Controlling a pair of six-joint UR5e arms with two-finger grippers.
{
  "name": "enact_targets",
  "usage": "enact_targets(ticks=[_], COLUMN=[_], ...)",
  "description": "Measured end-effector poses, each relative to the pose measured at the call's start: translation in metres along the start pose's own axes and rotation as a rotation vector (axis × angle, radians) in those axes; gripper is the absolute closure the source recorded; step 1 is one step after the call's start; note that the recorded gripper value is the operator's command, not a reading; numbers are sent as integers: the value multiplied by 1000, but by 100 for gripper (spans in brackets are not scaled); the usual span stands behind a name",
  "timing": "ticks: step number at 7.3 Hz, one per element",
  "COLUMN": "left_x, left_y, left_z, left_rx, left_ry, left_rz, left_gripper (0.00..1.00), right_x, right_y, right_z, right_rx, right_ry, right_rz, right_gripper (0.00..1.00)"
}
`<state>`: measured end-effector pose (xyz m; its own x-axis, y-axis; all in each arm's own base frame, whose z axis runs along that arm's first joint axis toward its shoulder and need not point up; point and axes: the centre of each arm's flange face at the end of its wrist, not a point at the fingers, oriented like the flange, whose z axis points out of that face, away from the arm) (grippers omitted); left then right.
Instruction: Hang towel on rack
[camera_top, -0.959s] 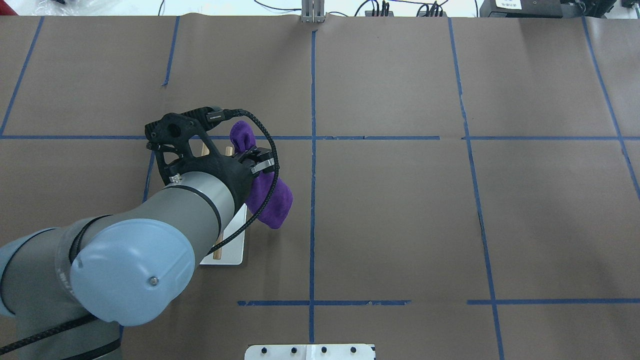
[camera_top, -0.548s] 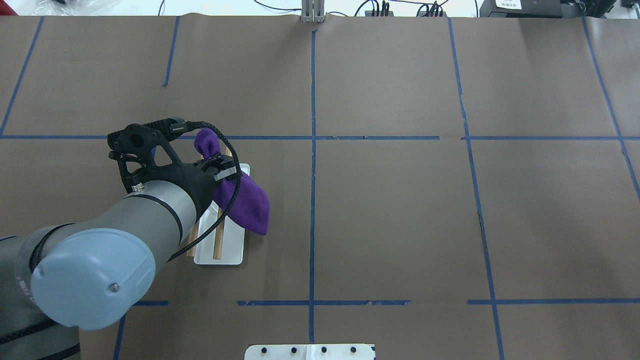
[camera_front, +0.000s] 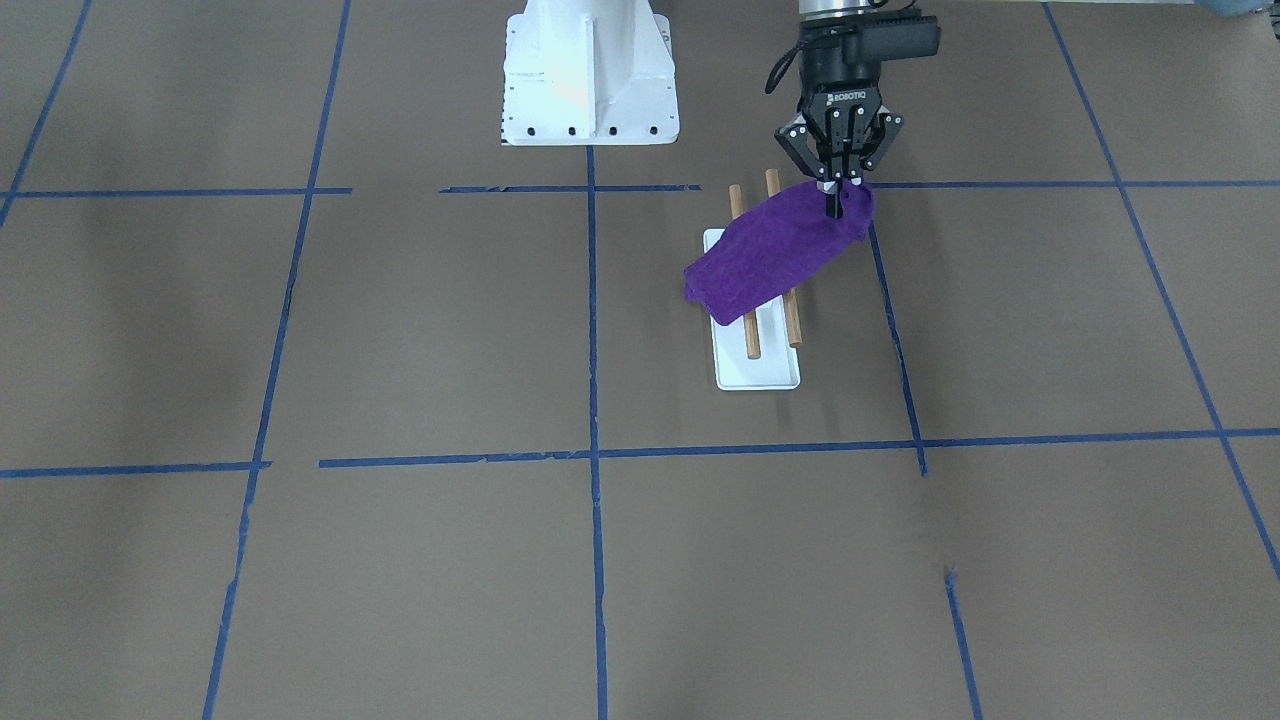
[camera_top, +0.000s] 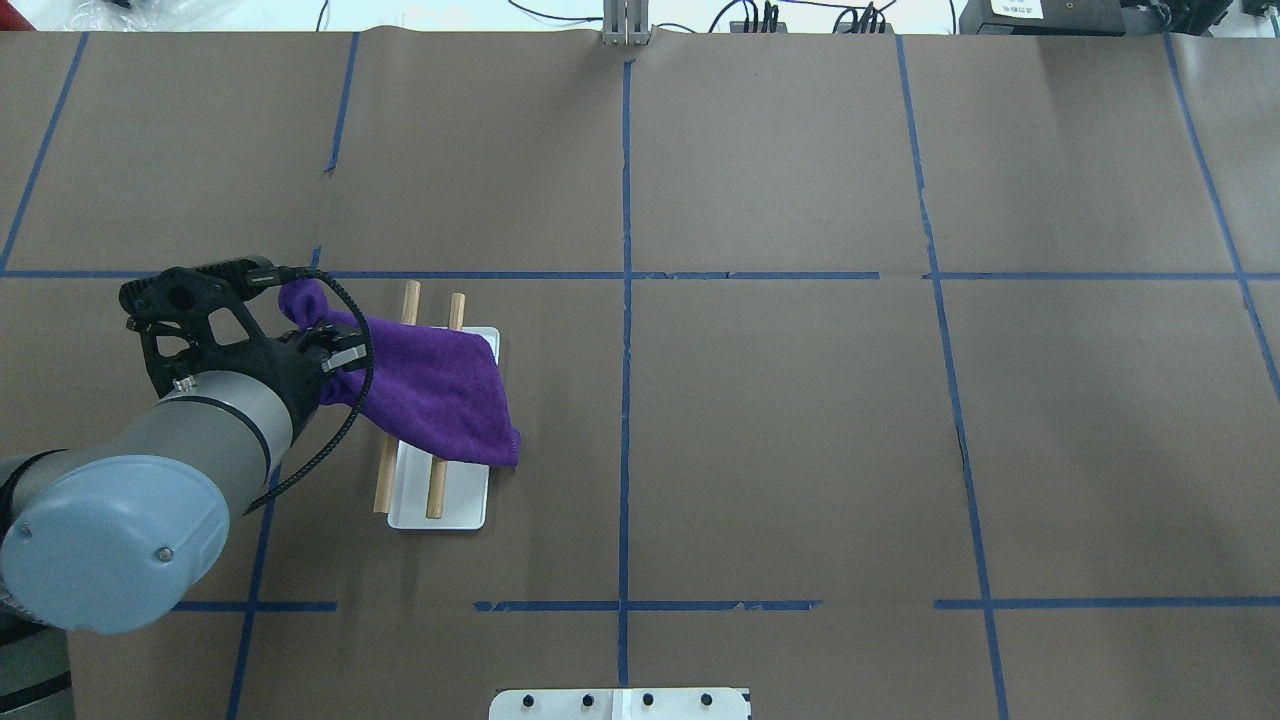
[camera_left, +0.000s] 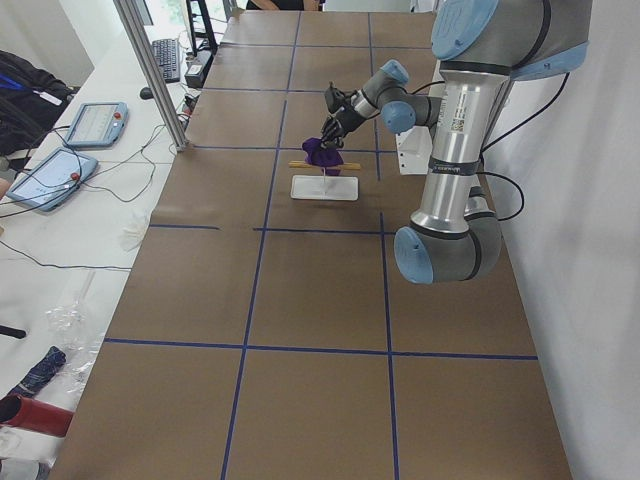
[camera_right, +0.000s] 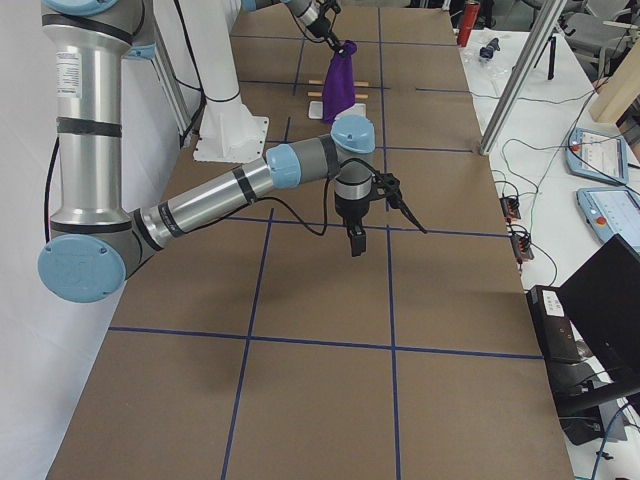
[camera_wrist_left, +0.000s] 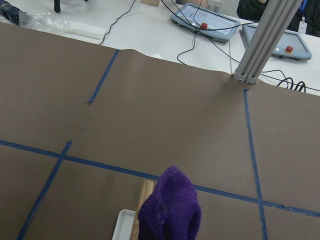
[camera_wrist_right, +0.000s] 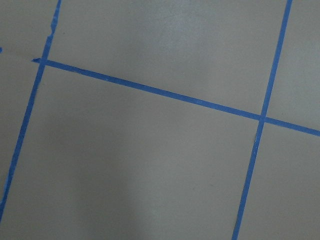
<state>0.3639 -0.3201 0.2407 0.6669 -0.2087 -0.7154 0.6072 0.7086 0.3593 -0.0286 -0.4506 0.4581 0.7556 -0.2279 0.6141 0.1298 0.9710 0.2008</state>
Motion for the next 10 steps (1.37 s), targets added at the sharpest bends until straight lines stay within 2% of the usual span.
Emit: enact_targets(ticks=[1,2,4,7,8,10], left_x=[-12,-16,-8,-2,-6,-27], left_y=[4,9,20,9,-11,-77], left_z=[10,18,37,35,29,22], left_rx=[1,-1,-6,-26,-53,-121], left_ry=[-33,-53,-78,-63,-50,-29], left_rz=[19,30,42,76,117,222], left_gripper=[79,1,0,0,0,0], right_x=[0,0,0,7,14,26], right_y=[0,0,0,3,7,11], right_z=[0,0,0,-2,-1,0], right_rx=[0,0,-1,2,-3,-5], right_ry=[-1,-2,-2,1,4,9], right_rz=[3,4,6,14,28,53], right_gripper=[0,0,0,0,0,0])
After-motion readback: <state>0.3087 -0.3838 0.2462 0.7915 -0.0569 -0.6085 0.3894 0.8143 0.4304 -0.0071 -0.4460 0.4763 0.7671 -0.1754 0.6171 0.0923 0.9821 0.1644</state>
